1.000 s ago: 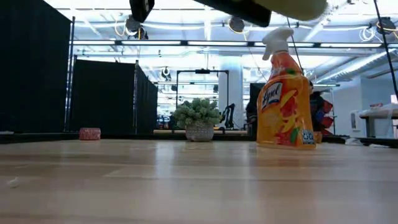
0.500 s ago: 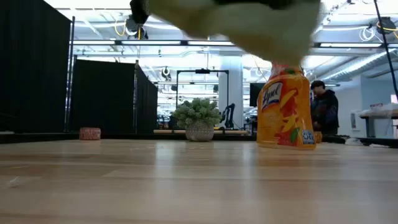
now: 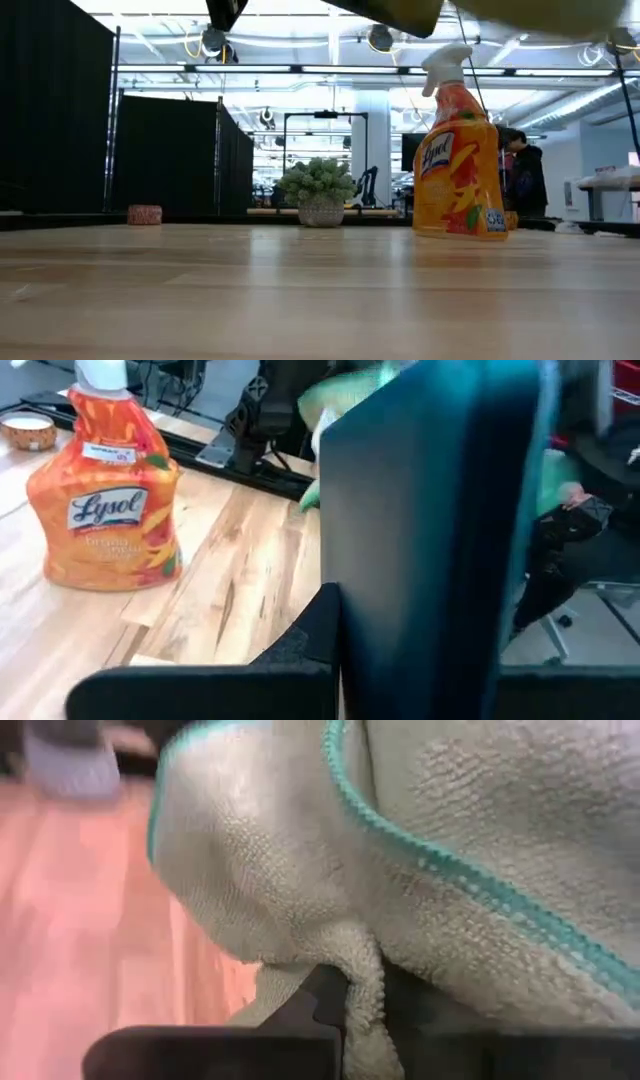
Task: Apply microfiber cloth
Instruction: Wipe the front of the cellphone with a microfiber cloth
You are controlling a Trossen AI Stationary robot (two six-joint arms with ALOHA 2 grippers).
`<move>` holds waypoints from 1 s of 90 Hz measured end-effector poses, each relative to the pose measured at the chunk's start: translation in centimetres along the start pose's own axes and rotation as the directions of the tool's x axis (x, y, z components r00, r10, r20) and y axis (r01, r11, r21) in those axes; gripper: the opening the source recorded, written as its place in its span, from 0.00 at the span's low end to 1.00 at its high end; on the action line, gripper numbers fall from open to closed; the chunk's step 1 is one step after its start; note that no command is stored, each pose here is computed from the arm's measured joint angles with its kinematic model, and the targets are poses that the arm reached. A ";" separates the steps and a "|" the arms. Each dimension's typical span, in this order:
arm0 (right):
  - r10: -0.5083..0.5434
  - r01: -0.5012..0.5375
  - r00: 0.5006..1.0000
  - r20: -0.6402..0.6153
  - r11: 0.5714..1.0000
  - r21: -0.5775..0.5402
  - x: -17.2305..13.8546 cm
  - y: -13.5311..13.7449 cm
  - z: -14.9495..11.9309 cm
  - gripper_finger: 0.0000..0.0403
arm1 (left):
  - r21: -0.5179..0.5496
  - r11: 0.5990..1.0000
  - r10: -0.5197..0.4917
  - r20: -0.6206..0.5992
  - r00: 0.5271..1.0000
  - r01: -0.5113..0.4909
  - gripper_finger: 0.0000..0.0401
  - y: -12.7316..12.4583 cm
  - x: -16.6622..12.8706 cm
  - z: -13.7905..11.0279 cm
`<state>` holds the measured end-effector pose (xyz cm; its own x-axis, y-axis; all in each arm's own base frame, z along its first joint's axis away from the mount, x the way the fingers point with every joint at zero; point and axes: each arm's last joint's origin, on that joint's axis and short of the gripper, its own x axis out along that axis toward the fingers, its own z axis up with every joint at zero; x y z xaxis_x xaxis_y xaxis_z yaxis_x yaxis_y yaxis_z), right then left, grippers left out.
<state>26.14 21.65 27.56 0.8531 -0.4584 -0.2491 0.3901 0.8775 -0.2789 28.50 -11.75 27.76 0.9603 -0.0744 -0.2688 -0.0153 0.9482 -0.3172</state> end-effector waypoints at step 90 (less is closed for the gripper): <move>-0.006 -0.004 0.999 -0.048 0.977 -0.214 7.8 -0.6 1.4 0.01 | 0.043 0.998 0.038 0.012 0.999 -0.039 0.02 0.7 0.3 0.1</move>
<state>33.02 17.74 27.10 0.8333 -0.4698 -0.2914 0.3031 0.8291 -0.4697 28.79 -11.03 27.55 0.9624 -0.0341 -0.2696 -0.0407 0.9628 -0.2670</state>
